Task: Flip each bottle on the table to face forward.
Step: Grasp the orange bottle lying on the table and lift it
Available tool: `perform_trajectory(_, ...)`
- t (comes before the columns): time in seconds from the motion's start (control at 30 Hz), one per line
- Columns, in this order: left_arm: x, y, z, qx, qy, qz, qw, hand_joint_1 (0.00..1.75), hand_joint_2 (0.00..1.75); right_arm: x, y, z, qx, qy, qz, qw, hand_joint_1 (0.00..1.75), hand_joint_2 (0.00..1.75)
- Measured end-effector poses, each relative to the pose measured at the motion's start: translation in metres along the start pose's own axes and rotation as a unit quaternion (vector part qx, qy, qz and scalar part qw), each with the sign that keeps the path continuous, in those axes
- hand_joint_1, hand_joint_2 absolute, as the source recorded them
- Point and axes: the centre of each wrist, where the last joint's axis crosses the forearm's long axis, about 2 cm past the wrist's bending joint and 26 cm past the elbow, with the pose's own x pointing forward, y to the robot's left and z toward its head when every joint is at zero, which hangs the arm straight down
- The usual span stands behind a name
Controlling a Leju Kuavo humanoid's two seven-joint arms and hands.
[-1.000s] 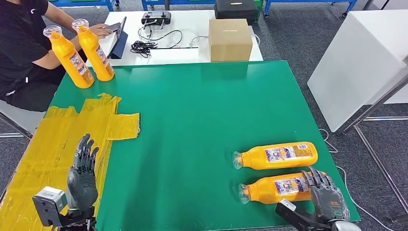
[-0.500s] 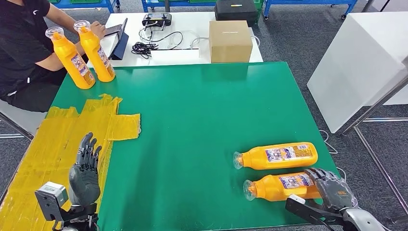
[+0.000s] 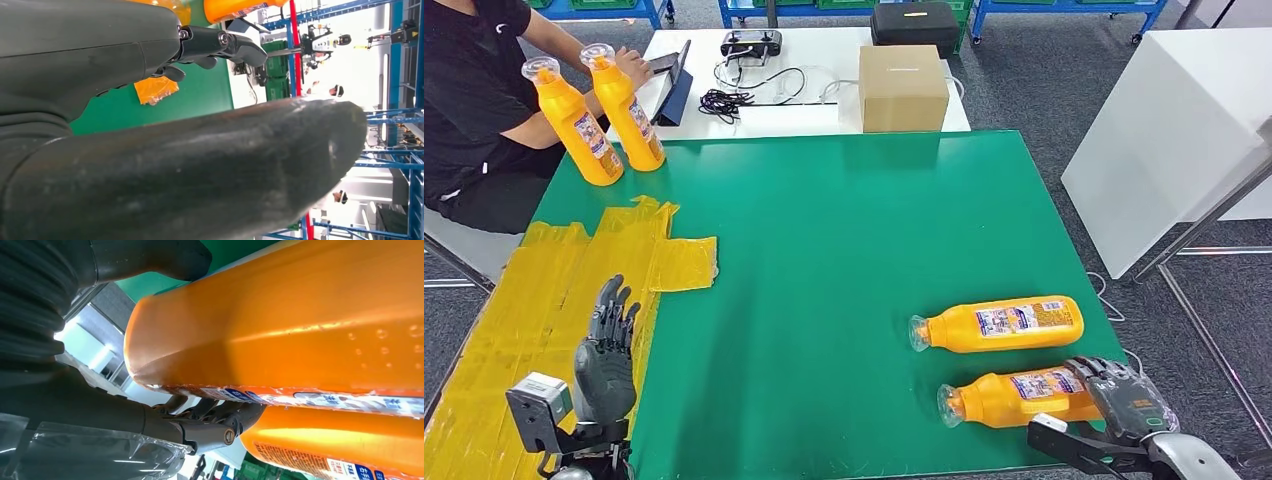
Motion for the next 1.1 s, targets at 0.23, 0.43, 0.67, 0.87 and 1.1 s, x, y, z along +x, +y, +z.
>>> perform_trajectory(0.23, -0.001, 0.000, 0.000, 0.001, 0.000, 0.005, 1.000, 0.00, 0.00, -0.001, 0.002, 0.002, 0.013, 0.005, 0.008, 1.000, 0.00, 1.75)
perform_trajectory(0.43, -0.001, 0.000, -0.003, 0.000, -0.004, 0.007, 1.000, 0.00, 0.00, 0.005, 0.010, -0.001, 0.017, 0.015, 0.022, 1.000, 0.00, 1.75)
perform_trajectory(0.67, -0.001, -0.001, -0.004, -0.003, -0.006, 0.007, 1.000, 0.00, 0.00, 0.008, 0.011, -0.006, 0.014, 0.014, 0.025, 0.999, 0.00, 1.75)
perform_trajectory(0.87, 0.000, -0.001, -0.005, -0.002, -0.007, 0.010, 1.000, 0.00, 0.00, 0.010, 0.011, -0.011, 0.014, 0.014, 0.026, 0.999, 1.47, 1.75)
perform_trajectory(1.1, 0.000, -0.001, -0.007, -0.001, -0.009, 0.013, 1.000, 0.00, 0.00, 0.011, 0.012, -0.016, 0.004, 0.014, 0.005, 1.000, 1.75, 1.75)
